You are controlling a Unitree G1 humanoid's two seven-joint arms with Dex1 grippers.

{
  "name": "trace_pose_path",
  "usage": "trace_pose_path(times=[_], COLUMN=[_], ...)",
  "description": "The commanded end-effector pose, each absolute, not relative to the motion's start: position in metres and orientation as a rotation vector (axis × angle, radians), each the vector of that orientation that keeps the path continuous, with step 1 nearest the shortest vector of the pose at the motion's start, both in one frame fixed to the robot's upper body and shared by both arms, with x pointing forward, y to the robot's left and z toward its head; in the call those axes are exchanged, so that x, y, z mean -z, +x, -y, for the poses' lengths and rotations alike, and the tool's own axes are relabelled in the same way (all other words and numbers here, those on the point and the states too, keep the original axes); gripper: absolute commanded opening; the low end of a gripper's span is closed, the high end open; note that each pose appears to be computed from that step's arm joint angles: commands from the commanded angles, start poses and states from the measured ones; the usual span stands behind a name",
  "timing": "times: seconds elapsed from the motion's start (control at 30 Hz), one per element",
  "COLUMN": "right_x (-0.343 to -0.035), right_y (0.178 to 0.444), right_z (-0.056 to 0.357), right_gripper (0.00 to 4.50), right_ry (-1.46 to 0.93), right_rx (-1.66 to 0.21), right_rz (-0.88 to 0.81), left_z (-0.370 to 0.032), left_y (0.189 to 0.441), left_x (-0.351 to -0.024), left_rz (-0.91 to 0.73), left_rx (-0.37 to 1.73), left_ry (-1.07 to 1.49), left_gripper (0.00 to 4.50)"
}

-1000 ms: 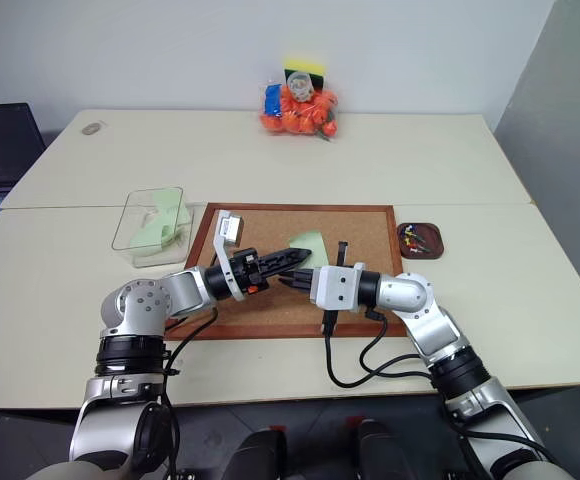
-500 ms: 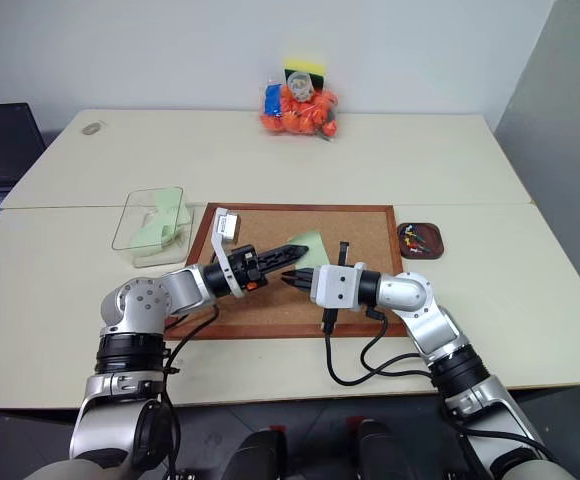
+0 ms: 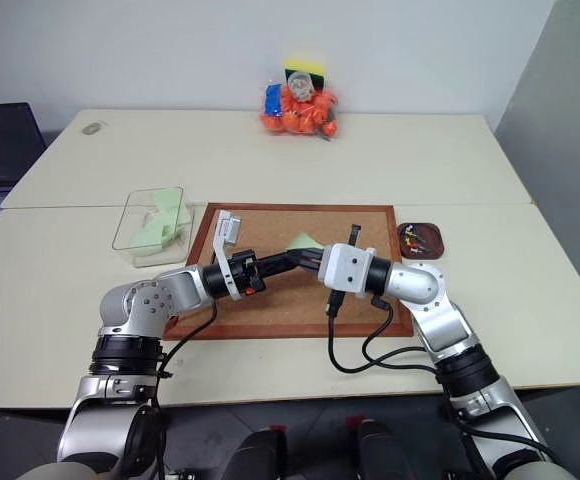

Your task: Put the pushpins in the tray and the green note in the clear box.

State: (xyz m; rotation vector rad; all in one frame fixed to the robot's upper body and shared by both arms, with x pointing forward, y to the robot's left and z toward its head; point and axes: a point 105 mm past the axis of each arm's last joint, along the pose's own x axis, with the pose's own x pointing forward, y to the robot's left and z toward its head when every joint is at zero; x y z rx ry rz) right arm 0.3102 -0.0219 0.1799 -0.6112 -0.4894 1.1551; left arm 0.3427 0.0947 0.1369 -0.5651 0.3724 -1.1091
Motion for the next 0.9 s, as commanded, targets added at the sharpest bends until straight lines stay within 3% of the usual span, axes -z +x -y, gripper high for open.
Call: trace_pose_path(times=[0.03,0.33,0.4,0.53,0.7,0.9], right_x=[-0.211,-0.216,-0.211,-0.193,-0.185,-0.17], right_y=[0.307,0.314,0.33,0.361,0.384,0.402], right_z=[0.025,0.033,0.047,0.089,0.144,0.21], right_gripper=[0.0,0.0,0.0,0.0,0.0,0.0], right_ry=[-0.461,-0.327,-0.307,-0.223,-0.132,-0.061], right_rx=[-1.089,-1.014,-0.906,-0.648,-0.369,-0.09], right_rz=[0.544,0.462,0.398,0.243,0.144,0.016], left_z=[-0.095,-0.094,-0.093,-0.079,-0.054,-0.02], left_y=[0.346,0.349,0.348,0.344,0.339,0.331], left_x=[-0.144,-0.144,-0.147,-0.159,-0.174,-0.165], left_rz=[-0.324,-0.305,-0.278,-0.13,0.027,0.067], left_rx=[1.121,1.123,1.13,1.164,1.211,1.293], left_ry=[-0.493,-0.455,-0.414,-0.093,0.161,0.359], left_gripper=[0.03,0.03,0.03,0.03,0.03,0.03])
